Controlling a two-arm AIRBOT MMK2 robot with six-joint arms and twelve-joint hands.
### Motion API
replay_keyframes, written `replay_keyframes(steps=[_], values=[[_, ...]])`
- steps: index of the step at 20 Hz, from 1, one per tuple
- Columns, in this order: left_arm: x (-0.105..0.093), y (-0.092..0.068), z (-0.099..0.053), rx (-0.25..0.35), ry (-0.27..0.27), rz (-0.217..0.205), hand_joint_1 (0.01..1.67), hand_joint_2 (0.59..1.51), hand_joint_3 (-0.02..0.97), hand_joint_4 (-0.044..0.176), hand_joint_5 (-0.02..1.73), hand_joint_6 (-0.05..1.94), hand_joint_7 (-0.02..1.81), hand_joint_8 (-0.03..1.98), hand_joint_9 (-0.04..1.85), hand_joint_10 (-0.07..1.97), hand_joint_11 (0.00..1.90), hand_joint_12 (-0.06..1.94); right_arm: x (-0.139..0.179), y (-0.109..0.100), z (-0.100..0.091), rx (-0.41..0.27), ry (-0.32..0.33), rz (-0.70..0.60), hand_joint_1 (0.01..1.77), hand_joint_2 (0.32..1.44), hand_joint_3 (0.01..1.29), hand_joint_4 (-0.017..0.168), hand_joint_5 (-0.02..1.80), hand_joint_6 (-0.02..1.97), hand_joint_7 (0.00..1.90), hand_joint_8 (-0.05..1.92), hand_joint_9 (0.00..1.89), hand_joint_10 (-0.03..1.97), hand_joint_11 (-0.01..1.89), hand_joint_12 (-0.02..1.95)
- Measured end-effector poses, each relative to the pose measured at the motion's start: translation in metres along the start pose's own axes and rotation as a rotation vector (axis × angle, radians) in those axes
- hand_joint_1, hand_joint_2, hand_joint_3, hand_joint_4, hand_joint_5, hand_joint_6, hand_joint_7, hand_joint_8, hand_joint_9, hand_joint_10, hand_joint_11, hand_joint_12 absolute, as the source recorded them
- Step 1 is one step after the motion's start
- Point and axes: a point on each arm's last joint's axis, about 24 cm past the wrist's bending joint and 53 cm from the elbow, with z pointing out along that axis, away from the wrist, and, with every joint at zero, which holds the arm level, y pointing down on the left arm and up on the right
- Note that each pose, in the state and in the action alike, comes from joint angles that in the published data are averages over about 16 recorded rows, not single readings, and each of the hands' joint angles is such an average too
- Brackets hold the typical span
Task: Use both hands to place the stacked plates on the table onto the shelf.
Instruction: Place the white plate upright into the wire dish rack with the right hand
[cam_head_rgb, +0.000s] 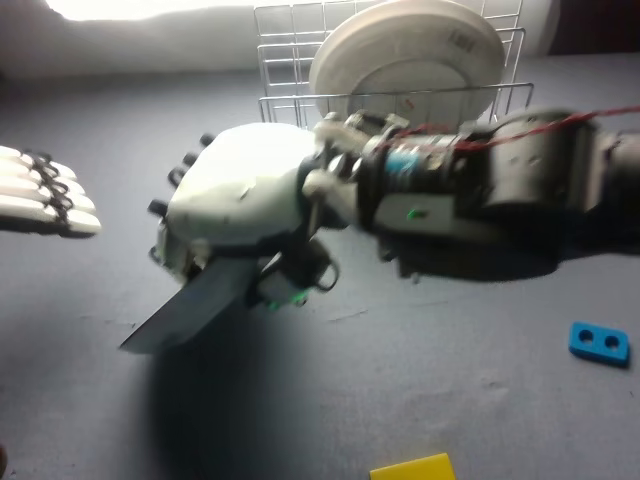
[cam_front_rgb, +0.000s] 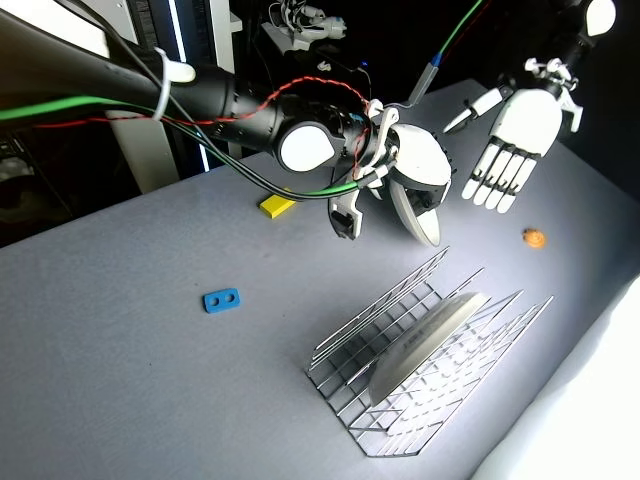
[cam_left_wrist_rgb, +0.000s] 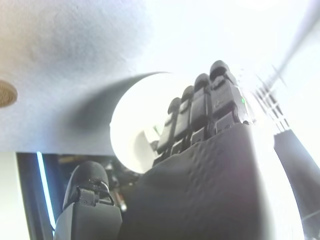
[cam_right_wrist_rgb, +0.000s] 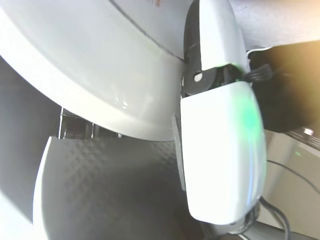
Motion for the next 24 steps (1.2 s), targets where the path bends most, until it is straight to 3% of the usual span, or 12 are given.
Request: replay_keyframes(steps=[10, 18, 24], values=[[-0.030, -0.010, -0.034, -0.002, -0.082, -0.017, 0.02, 1.109, 0.014, 0.005, 0.02, 0.02, 0.02, 0.00, 0.02, 0.02, 0.02, 0.01, -0.056, 0.012, -0.052, 0.035, -0.061, 0.001, 1.37, 0.97, 0.02, -0.001, 0.98, 0.87, 1.07, 0.75, 1.10, 0.93, 0.96, 1.00], [-0.030, -0.011, -0.038, -0.010, -0.081, 0.030, 0.02, 1.115, 0.014, 0.005, 0.02, 0.02, 0.02, 0.00, 0.02, 0.02, 0.02, 0.01, -0.103, 0.024, -0.079, -0.027, -0.171, 0.049, 1.37, 0.97, 0.02, -0.001, 1.00, 0.87, 1.07, 0.73, 1.10, 0.93, 0.97, 0.98], [-0.029, -0.010, -0.037, -0.016, -0.080, 0.062, 0.02, 1.116, 0.014, 0.004, 0.02, 0.02, 0.02, -0.01, 0.02, 0.02, 0.02, 0.01, -0.132, 0.031, -0.097, -0.097, -0.212, 0.195, 1.37, 0.97, 0.01, -0.002, 1.01, 0.86, 1.07, 0.72, 1.10, 0.93, 0.98, 0.97]])
